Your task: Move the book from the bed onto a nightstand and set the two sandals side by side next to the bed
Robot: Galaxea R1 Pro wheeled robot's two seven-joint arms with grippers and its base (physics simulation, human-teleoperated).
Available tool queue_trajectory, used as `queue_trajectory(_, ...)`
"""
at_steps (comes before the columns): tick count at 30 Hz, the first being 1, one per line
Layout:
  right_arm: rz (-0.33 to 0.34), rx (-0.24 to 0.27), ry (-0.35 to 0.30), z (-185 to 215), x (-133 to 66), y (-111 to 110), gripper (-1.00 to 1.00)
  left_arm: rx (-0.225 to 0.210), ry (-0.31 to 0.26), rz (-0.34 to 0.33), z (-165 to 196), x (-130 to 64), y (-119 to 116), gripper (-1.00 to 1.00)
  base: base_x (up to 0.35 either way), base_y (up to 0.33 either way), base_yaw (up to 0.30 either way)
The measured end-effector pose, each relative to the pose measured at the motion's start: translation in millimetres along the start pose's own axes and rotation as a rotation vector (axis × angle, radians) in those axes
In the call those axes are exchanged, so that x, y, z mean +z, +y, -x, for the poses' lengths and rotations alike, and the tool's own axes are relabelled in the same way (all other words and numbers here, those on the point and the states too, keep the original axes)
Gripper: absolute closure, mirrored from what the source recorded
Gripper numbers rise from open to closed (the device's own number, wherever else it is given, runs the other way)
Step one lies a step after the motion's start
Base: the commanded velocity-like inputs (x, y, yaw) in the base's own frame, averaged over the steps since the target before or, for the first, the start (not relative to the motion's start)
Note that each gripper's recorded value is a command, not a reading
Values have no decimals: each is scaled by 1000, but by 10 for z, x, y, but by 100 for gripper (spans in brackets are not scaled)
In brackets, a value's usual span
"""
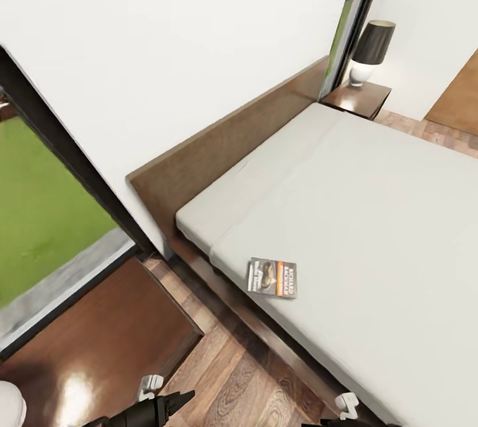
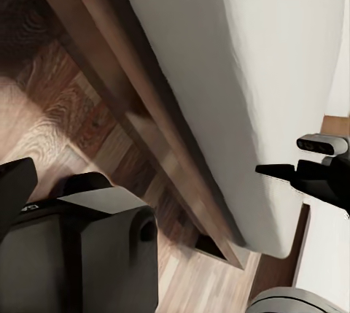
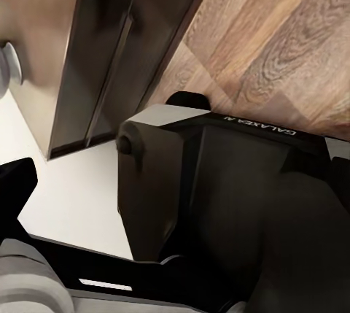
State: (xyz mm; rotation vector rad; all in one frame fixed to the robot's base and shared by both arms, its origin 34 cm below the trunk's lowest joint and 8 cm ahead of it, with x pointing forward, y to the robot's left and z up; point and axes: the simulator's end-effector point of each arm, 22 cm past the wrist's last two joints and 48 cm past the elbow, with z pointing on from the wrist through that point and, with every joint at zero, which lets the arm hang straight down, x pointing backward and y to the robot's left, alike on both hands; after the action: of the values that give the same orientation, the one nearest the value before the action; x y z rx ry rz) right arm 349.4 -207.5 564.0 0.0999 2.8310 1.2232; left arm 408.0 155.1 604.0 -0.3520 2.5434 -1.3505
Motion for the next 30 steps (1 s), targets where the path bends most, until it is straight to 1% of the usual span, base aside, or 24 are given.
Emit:
queue_trajectory(9, 0, 0, 0, -2, 0, 0, -100, 0, 0, 0, -1, 0, 1, -100, 0, 0, 287)
queue_trajectory(13, 0, -1, 1, -3, 0, 1, -100, 0, 0, 0, -1, 0, 0, -100, 0, 0, 181)
queue_trajectory(30, -1, 0, 2, -11, 9, 3, -100, -1, 1, 0, -2, 0, 2, -100, 0, 0, 11)
